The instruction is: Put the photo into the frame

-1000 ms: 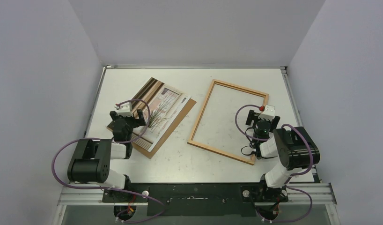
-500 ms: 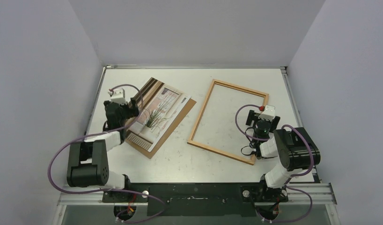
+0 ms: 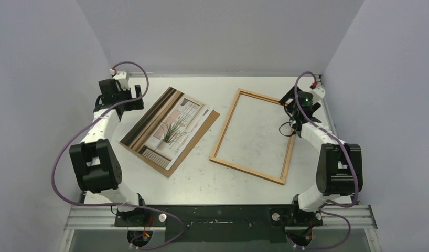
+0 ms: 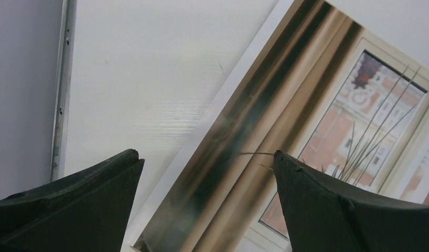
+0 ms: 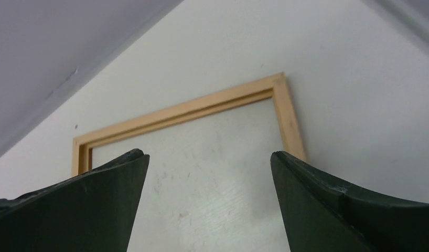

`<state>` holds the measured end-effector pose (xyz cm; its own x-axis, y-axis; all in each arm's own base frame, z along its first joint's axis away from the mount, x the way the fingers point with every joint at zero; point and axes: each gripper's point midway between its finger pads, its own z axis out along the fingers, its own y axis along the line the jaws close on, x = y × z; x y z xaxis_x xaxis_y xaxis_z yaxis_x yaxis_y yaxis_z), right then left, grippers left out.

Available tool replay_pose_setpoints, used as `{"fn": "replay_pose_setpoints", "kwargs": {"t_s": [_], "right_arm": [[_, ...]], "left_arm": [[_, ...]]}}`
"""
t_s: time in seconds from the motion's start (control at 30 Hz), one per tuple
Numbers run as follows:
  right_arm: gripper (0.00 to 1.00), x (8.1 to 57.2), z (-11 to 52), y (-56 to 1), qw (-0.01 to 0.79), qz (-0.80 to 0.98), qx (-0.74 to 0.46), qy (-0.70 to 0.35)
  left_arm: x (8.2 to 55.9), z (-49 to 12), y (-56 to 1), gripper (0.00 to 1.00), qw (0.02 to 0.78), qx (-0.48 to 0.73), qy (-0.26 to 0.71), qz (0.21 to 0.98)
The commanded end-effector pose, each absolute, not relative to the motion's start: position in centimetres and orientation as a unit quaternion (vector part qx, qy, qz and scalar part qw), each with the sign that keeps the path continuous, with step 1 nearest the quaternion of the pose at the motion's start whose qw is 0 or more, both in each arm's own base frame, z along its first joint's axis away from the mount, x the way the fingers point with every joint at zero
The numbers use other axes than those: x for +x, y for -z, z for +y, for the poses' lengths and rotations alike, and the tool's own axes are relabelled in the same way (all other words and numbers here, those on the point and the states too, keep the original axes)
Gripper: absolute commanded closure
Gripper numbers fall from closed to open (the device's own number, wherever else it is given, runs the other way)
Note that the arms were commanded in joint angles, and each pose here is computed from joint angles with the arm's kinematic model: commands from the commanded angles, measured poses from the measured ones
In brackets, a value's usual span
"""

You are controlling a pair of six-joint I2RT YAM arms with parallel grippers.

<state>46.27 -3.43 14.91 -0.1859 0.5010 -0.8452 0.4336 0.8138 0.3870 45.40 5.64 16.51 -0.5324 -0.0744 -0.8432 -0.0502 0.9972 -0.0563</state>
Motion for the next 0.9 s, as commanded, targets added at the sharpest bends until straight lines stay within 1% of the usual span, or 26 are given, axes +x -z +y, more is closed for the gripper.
{"fn": "replay_pose_setpoints", "kwargs": {"t_s": [0.0, 0.1, 0.13, 0.17, 0.23, 0.27, 0.37, 0.57, 0.73, 0.87], "right_arm": [[0.1, 44.2, 8.0, -12.8, 0.479, 0.848, 0.202, -0.105], [0.1, 43.0, 15.5, -14.3, 0.479, 0.864, 0.121, -0.097], [0.1, 42.4, 18.1, -14.6, 0.478, 0.867, 0.095, -0.102], [0.1, 41.7, 20.6, -14.8, 0.477, 0.87, 0.07, -0.106], [0.1, 40.2, 25.7, -14.8, 0.467, 0.875, 0.025, -0.121], [0.1, 39.5, 27.9, -14.8, 0.463, 0.876, 0.006, -0.134], [0.1, 37.9, 33.5, -13.4, 0.433, 0.882, -0.03, -0.185], [0.1, 38.1, 39.2, -9.0, 0.38, 0.899, -0.072, -0.207], [0.1, 38.7, 40.6, -6.9, 0.35, 0.912, -0.069, -0.202], [0.1, 38.4, 39.9, -6.2, 0.343, 0.919, -0.047, -0.19]], "left_arm": [[44.2, 7.0, -13.6, 0.04, 0.388, -0.027, 0.016, 0.921], [44.5, 8.2, -12.2, 0.03, 0.365, -0.022, 0.001, 0.931], [44.6, 8.4, -11.6, 0.01, 0.357, -0.017, 0.002, 0.934], [44.6, 8.4, -11.0, 0.03, 0.348, -0.011, 0.006, 0.937], [44.6, 8.1, -9.8, 0.16, 0.329, 0.009, 0.02, 0.944], [44.5, 7.9, -9.2, 0.2, 0.316, 0.016, 0.03, 0.948], [44.4, 7.8, -7.8, 0.23, 0.295, 0.023, 0.04, 0.954], [44.8, 8.5, -6.8, 0.22, 0.303, 0.023, 0.021, 0.952], [45.6, 9.0, -6.7, 0.22, 0.306, 0.015, 0.034, 0.951], [46.9, 8.8, -7.5, 0.2, 0.314, 0.02, 0.048, 0.948]]}}
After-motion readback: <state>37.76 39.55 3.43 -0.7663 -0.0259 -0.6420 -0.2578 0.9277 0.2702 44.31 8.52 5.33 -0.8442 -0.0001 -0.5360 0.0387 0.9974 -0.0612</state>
